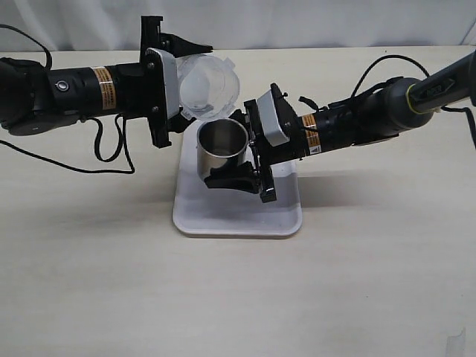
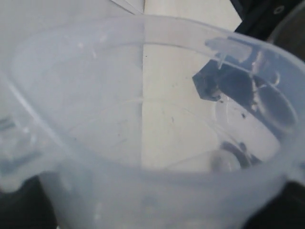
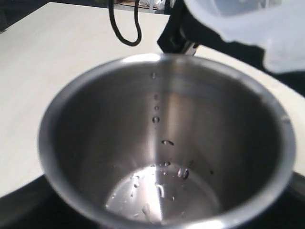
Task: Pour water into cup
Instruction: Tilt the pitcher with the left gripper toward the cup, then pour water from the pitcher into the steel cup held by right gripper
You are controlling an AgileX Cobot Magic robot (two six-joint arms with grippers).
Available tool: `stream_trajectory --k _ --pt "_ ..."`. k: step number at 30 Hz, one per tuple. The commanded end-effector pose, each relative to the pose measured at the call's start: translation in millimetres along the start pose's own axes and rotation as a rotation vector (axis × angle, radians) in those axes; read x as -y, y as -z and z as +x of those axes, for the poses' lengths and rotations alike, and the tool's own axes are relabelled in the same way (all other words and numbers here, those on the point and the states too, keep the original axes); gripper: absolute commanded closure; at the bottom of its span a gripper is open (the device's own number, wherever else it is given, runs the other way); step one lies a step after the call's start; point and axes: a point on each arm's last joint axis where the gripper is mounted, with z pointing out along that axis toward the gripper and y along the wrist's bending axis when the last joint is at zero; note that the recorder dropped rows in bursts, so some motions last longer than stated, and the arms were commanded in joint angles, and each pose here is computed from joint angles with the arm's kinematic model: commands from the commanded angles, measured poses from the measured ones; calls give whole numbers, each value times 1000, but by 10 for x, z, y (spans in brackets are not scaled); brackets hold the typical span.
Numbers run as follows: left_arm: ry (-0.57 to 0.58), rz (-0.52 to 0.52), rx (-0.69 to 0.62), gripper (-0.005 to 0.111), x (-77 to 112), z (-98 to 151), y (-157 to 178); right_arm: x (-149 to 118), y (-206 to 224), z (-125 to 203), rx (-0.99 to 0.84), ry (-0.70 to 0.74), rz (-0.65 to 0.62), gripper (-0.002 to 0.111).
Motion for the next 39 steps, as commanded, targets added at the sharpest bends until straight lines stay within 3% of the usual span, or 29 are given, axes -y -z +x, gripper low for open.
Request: stream_trajectory --k 1,39 --pt "-31 -58 31 107 -111 -57 9 15 1 -39 24 -3 1 104" --pt "-112 -85 37 107 -133 -65 11 -21 -33 -39 12 5 -31 104"
